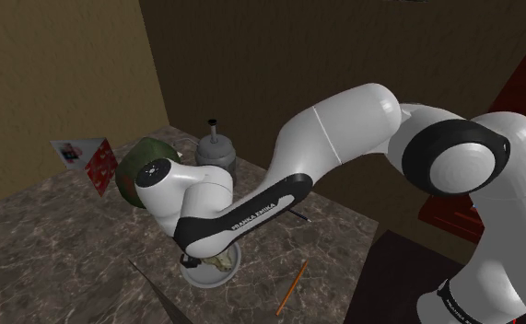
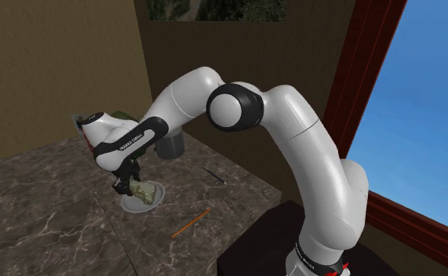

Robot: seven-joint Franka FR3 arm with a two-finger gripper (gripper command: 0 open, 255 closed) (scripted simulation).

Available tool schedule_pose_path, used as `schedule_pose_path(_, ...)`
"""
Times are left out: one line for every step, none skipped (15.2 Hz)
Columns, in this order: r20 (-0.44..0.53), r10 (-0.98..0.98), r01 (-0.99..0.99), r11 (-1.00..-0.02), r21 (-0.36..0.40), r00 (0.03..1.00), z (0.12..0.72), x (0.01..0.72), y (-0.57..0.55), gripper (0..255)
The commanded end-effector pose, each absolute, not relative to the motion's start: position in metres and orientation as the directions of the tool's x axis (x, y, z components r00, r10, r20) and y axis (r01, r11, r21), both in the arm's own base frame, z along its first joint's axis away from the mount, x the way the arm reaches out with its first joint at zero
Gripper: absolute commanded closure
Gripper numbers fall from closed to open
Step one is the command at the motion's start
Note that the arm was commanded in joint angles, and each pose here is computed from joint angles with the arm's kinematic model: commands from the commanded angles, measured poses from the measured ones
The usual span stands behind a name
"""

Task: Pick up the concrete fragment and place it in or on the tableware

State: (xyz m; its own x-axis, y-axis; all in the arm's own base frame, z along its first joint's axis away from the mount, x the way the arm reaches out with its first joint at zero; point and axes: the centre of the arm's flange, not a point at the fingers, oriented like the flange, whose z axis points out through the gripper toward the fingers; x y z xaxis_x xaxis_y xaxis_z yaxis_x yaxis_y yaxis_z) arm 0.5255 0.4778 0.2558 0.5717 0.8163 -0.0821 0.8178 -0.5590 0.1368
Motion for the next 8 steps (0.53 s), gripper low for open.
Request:
schedule_pose_path(-0.082,0.816,0.818,-0.559,0.137,0.572,0.245,0.525,0.477,255)
schedule_pose_path(-0.082,0.816,0.818,-0.559,0.137,0.572,0.240,0.525,0.477,255)
schedule_pose_path(-0.082,0.816,0.818,-0.559,0.137,0.572,0.234,0.525,0.477,255)
schedule_pose_path(-0.082,0.816,0.818,-0.559,0.137,0.572,0.229,0.525,0.477,255)
schedule_pose_path(-0.082,0.816,0.818,-0.559,0.137,0.572,0.229,0.525,0.477,255)
schedule_pose_path(-0.082,0.816,0.818,-0.559,0.137,0.572,0.229,0.525,0.477,255)
schedule_pose_path(-0.082,0.816,0.818,-0.559,0.137,0.572,0.229,0.525,0.477,255)
schedule_pose_path(-0.082,0.816,0.818,-0.559,0.137,0.572,0.229,0.525,0.477,255)
